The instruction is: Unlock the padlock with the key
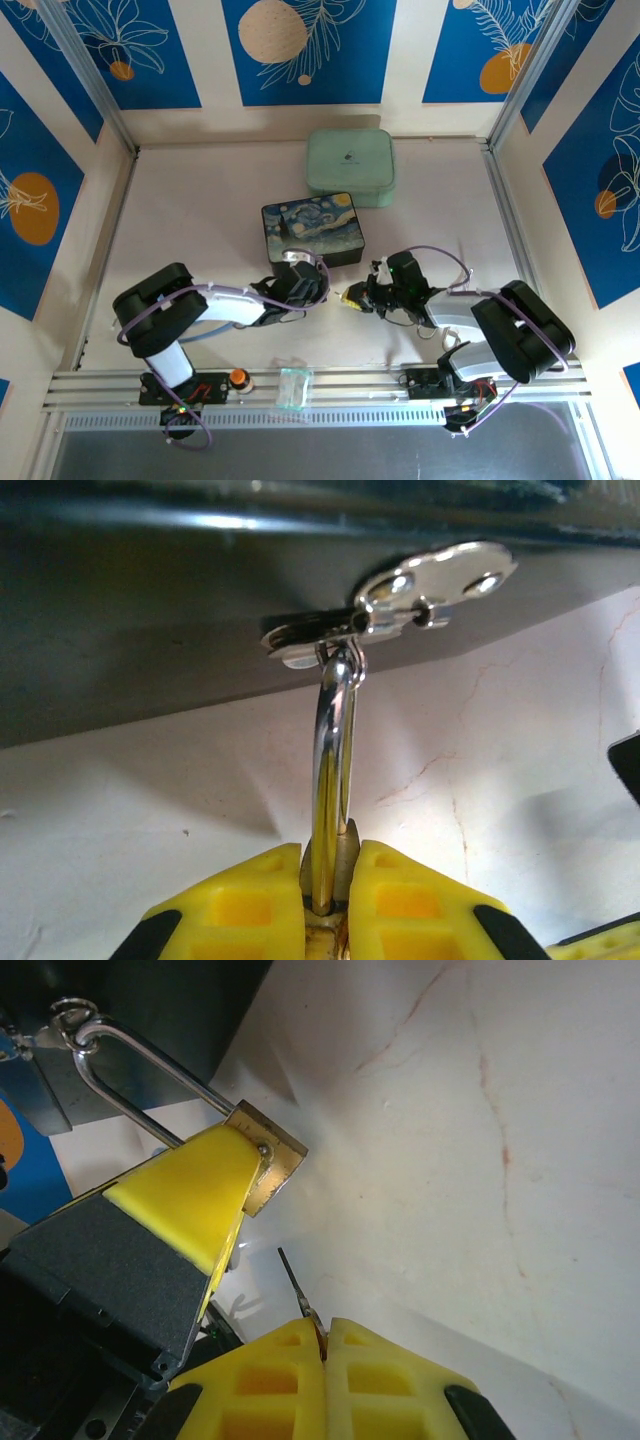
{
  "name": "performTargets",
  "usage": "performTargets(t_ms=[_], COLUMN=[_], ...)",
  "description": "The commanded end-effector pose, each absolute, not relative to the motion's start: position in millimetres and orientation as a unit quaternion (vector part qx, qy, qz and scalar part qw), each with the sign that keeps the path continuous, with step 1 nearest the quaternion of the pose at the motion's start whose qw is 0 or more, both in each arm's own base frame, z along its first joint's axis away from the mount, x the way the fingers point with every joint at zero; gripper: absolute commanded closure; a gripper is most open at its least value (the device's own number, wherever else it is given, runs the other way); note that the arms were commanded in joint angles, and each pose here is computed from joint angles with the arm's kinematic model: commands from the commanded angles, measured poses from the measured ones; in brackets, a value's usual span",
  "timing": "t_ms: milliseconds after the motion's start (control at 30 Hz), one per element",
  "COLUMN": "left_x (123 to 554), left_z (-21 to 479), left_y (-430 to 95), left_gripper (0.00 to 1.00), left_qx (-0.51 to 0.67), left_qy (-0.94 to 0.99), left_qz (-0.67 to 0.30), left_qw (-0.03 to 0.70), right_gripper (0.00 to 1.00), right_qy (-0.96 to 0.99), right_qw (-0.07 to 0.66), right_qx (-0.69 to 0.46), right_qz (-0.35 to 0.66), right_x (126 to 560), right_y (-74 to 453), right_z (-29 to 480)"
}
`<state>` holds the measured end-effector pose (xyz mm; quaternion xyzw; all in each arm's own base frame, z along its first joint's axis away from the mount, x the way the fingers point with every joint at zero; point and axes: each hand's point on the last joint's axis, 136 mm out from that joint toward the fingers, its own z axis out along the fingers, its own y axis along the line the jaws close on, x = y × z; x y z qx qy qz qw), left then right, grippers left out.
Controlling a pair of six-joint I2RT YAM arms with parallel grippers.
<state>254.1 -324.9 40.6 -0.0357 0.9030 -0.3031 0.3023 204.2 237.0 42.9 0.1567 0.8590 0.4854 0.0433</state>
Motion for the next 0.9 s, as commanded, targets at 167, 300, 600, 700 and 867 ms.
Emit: performTargets(t_ms=[167,300,600,700,867], left_x=[251,252,251,252,251], left_z=[59,69,74,80,90], left_y=[-330,-331,-324,-325,-324], left_gripper=[0.93,0.93,0.93,0.94,0.93], left_qx=[-0.105,-0.104,-0.154,-0.175,-0.192], left_qy=[0.879,0.878,0.86,0.848,0.841], left_qz=[-0.369,-0.37,-0.397,-0.417,-0.427], left_qw=[0.284,0.285,0.281,0.276,0.271], right_gripper=[1.0,1.0,1.0,1.0,1.0], right_qy=[0.827,0.822,0.821,0.809,0.804], right_qw=[0.016,0.01,0.017,0.008,-0.001], right_qx=[0.196,0.2,0.194,0.207,0.216], right_qz=[0.526,0.533,0.536,0.55,0.555], right_x=[206,208,208,208,207], right_y=[246,249,250,253,256], right_z=[50,48,51,53,53])
